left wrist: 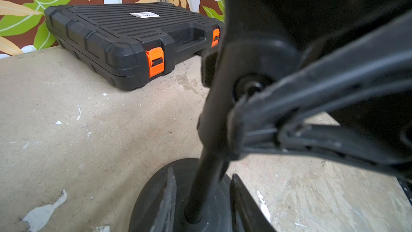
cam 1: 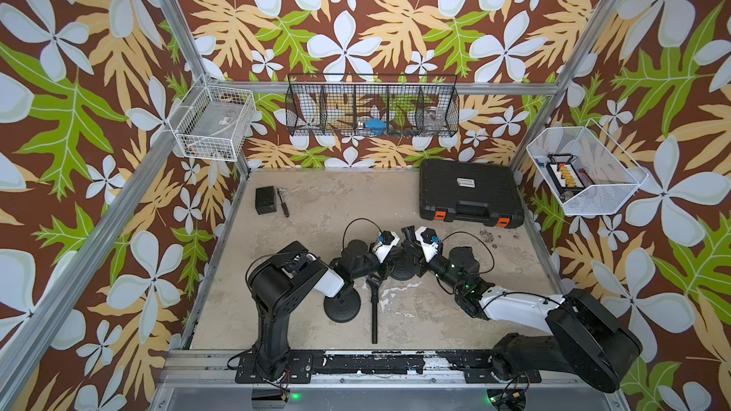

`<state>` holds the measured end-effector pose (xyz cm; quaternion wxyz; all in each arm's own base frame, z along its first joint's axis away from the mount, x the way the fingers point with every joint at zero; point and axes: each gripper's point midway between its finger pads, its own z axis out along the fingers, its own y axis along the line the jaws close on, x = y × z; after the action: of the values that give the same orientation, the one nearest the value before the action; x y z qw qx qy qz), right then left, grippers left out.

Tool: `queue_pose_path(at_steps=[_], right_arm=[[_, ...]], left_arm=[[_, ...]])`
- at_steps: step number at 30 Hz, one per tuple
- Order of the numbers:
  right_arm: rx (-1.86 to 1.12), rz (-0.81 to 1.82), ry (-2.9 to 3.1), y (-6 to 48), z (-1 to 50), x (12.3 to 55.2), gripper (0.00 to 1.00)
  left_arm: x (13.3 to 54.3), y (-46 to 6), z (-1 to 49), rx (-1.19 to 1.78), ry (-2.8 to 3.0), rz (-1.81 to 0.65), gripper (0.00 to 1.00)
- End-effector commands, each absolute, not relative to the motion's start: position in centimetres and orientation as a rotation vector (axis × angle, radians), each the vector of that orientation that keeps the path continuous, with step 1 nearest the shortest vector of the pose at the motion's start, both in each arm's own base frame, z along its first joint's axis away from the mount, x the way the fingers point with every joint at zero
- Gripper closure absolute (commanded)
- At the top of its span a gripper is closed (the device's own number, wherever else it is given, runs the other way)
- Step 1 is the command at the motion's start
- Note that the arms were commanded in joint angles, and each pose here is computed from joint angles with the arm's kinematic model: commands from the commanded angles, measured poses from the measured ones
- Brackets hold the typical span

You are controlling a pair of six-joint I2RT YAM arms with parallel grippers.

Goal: Assemble a microphone stand
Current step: Hold the microphone stand pole at the microphone stand base.

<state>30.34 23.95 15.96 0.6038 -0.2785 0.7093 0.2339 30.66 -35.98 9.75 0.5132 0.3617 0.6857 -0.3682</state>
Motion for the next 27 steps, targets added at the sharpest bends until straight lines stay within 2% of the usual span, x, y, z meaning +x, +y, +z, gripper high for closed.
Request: queue_pose_path(at_steps=[1,7,20,27], right_arm=[[-0.692,0.553,1.764,23.9,12.8,29.4,0.95],[-0.690,0.554,1.762,23.9,12.8,29.4,0.95],[-0.692,0.557,1.760,24.0,12.8,29.4,0.95],[-0.695,0.545,1.765,23.9,12.6,29.5,0.95]], left_arm=[[31.1,-36.2,10.6,0.857,1.608,-0.883,0.60],[31.2,-36.3,10.4,0.855,1.601,-0.886,0.65],[31.5,-36.8,9.2,0.862,1.611,-0.895,0.65],[31.4,-37.0,9.5,0.869,1.585,-0.903,0.74]])
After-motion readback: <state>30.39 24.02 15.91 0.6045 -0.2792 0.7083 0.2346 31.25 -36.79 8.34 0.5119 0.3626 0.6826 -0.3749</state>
